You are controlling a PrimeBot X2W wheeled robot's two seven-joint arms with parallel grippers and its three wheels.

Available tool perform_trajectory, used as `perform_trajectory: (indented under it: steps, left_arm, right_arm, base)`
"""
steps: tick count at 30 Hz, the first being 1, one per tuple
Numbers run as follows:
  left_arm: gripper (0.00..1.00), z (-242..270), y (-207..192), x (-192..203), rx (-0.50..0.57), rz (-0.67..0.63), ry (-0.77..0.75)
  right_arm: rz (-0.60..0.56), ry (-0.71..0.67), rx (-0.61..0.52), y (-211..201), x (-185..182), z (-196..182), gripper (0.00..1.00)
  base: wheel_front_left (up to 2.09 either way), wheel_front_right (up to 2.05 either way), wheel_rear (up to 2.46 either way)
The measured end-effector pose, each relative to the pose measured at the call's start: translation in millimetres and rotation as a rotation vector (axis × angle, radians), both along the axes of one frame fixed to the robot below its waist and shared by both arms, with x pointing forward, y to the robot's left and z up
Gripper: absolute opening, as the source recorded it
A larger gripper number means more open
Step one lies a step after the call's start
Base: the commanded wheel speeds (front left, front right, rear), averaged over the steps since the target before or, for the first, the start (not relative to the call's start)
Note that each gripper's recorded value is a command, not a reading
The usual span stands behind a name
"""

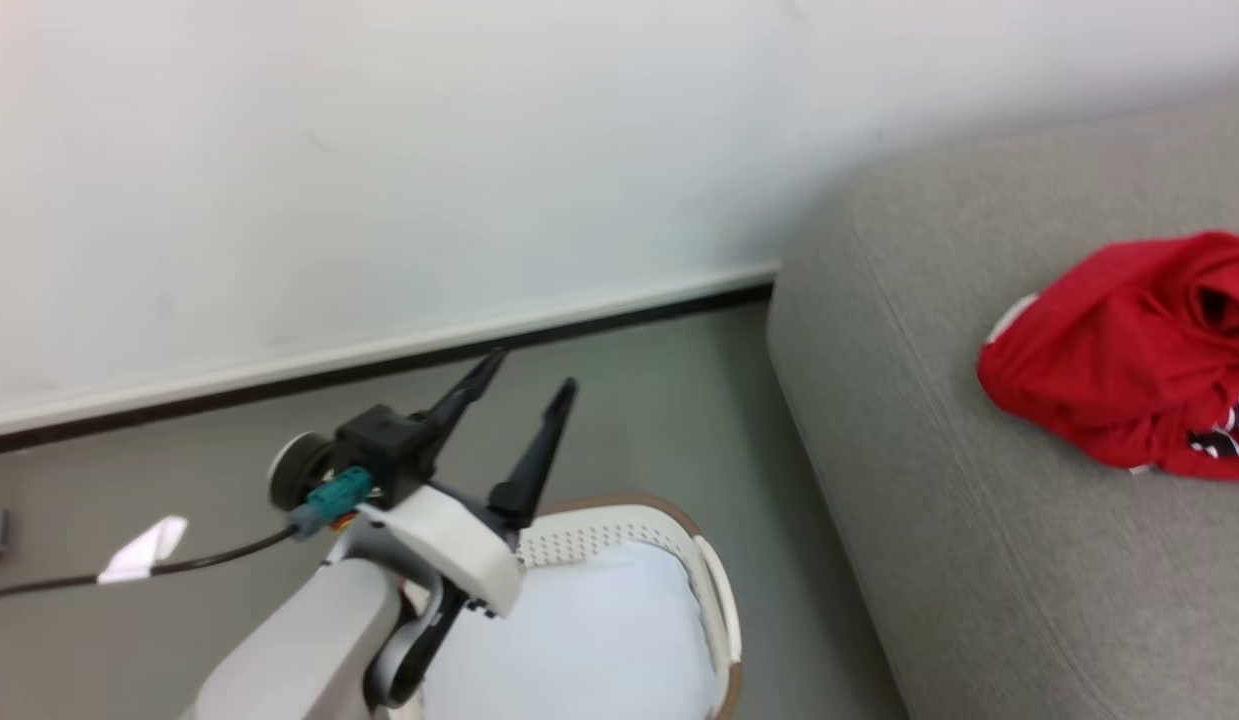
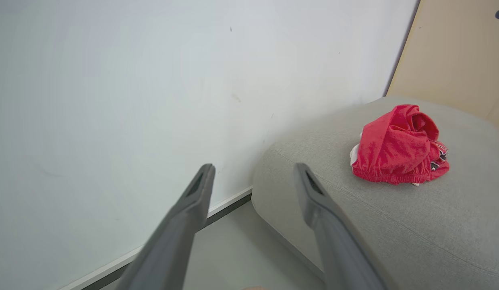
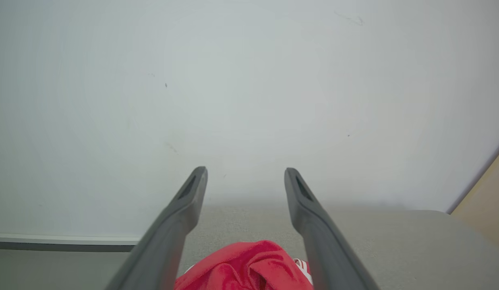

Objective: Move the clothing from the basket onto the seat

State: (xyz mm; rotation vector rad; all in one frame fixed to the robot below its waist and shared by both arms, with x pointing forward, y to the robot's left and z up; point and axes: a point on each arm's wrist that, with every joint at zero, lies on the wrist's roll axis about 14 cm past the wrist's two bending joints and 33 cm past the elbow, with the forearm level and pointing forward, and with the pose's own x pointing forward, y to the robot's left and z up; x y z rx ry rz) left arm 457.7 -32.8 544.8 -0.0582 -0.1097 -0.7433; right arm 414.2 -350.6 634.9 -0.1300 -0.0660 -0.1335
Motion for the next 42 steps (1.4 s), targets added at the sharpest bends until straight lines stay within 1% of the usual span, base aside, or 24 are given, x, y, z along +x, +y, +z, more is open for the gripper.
perform_trajectory:
  steps: [4, 8, 13, 16, 18, 21, 25, 27, 30, 34, 42]
  left_arm:
    - [1.00, 6.3, 37.2, 0.5, -0.014, 0.121, 0.008]
    - [1.00, 6.1, 80.6, 0.1, -0.022, 0.259, 0.019]
    - [1.00, 1.6, 131.9, -10.4, -0.069, 0.403, 0.051]
    - [1.00, -5.1, 164.5, -17.0, -0.074, 0.493, 0.066]
    - [1.00, -9.3, 180.6, -24.2, -0.066, 0.537, 0.067]
    - [1.00, -16.0, 197.8, -36.5, -0.086, 0.588, 0.084]
    - [1.00, -27.5, 212.8, -55.4, -0.098, 0.649, 0.104]
    - [1.00, -32.9, 215.2, -64.3, -0.087, 0.663, 0.106]
    - [1.00, -38.0, 213.4, -74.1, -0.091, 0.673, 0.112]
    - [1.00, -44.6, 209.9, -82.2, -0.076, 0.668, 0.117]
    - [1.00, -48.3, 207.0, -83.9, -0.072, 0.659, 0.117]
  right_arm:
    - [0.060, -0.119, 0.053, 29.3, -4.9, 7.4, 1.00]
    - [0.129, -0.167, 0.117, 65.3, -8.7, -4.1, 1.00]
    - [0.212, -0.183, 0.186, 111.9, -16.7, -27.9, 1.00]
    - [0.231, -0.208, 0.227, 131.0, -22.3, -39.3, 1.00]
    - [0.233, -0.200, 0.259, 140.5, -27.5, -52.8, 1.00]
    - [0.255, -0.152, 0.299, 160.9, -34.7, -76.5, 1.00]
    - [0.261, -0.108, 0.327, 172.5, -44.4, -96.3, 1.00]
    - [0.262, -0.086, 0.329, 176.7, -48.4, -104.7, 1.00]
    - [0.283, -0.100, 0.320, 186.7, -50.9, -100.3, 1.00]
    - [0.295, -0.064, 0.315, 195.2, -58.6, -112.4, 1.00]
    - [0.293, -0.060, 0.321, 198.9, -58.8, -114.1, 1.00]
  base:
    - [0.00, 0.00, 0.00]
    - [0.00, 0.00, 0.00]
    - [0.00, 0.00, 0.00]
    - [0.00, 0.00, 0.00]
    - [0.00, 0.00, 0.00]
    - [0.00, 0.00, 0.00]
    - [0.00, 0.00, 0.00]
    - [0.00, 0.00, 0.00]
    - [0.00, 0.00, 0.00]
    - [0.00, 0.00, 0.00]
    - [0.00, 0.00, 0.00]
